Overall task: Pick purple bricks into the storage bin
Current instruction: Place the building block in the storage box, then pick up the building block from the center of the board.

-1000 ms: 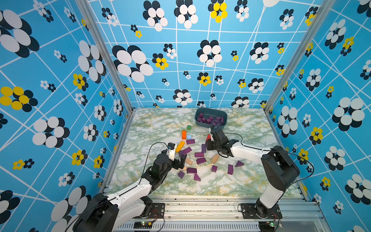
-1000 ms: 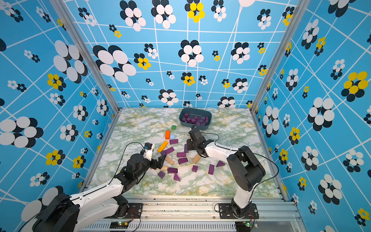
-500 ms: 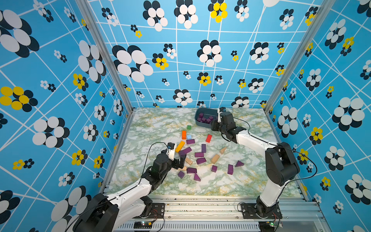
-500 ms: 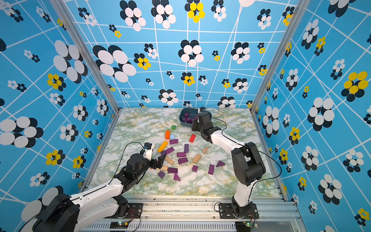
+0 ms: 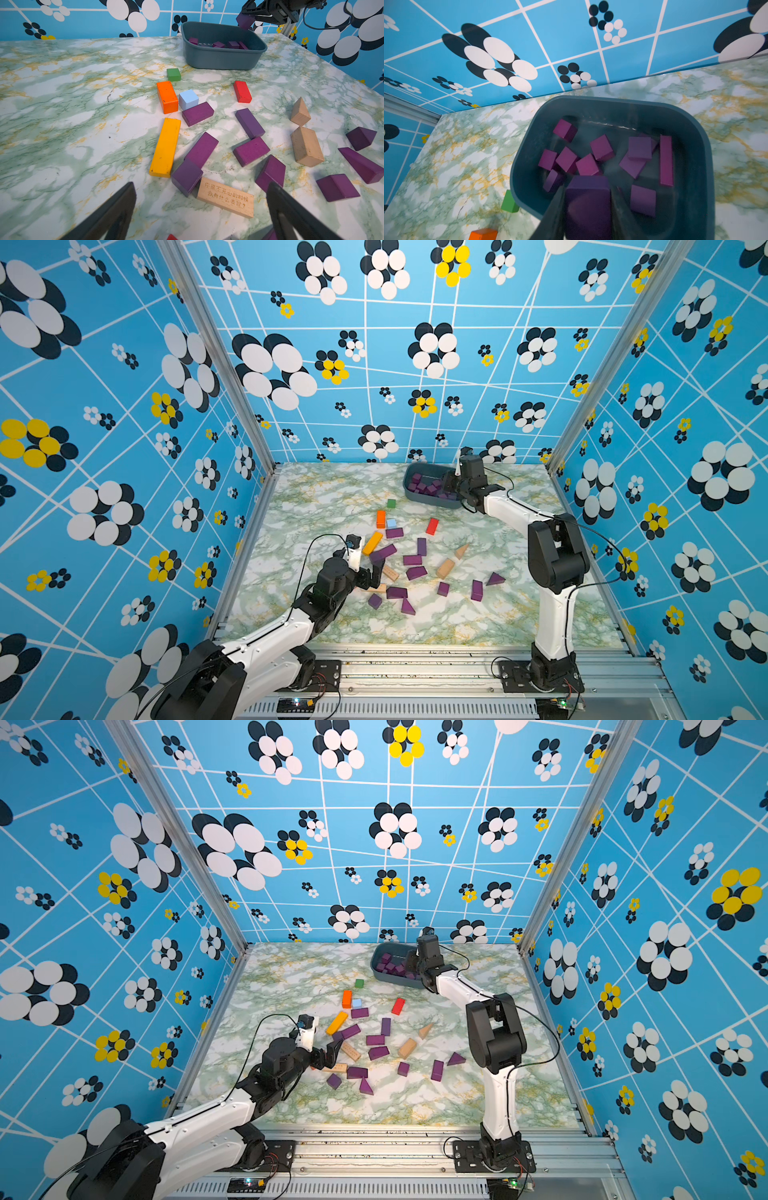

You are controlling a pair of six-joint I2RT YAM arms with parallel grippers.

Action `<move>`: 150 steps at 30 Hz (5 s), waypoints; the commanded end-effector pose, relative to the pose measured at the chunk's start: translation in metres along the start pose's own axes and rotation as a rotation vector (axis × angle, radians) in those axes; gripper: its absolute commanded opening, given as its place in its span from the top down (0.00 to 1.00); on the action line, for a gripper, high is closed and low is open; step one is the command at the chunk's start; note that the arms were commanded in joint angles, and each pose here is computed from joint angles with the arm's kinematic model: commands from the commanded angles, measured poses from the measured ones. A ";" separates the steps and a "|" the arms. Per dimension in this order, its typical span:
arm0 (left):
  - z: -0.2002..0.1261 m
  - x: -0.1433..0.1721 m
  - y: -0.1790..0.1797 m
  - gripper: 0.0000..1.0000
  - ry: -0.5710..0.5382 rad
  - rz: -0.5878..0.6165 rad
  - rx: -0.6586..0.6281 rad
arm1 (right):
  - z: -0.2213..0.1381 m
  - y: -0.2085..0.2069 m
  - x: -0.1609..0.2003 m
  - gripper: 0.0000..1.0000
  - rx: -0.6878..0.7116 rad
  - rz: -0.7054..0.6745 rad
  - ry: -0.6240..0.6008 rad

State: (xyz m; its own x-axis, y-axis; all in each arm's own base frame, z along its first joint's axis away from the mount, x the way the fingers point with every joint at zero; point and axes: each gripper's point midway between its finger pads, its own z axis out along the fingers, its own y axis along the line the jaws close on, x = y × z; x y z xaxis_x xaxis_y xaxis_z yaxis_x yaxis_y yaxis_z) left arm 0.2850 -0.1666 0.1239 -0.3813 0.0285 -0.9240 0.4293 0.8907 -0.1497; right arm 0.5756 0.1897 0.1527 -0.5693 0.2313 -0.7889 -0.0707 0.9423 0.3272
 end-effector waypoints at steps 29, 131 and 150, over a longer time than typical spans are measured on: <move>0.011 0.007 0.004 0.01 0.037 -0.063 -0.008 | -0.133 -0.047 0.072 0.32 0.087 -0.027 0.115; 0.017 0.015 0.013 0.01 0.079 -0.088 -0.043 | -0.053 0.051 0.256 0.54 0.110 -0.232 0.572; 0.016 0.014 0.014 0.00 0.076 -0.096 -0.043 | -0.067 0.035 0.266 0.59 0.165 -0.245 0.616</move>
State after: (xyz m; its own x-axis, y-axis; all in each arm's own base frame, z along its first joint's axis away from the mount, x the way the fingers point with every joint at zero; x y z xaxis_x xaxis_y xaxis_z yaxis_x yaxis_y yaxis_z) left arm 0.2920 -0.1630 0.0961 -0.4826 -0.0048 -0.8758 0.3715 0.9045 -0.2097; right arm 0.4027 0.2958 0.0259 -0.8526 -0.0675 -0.5181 -0.1750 0.9712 0.1614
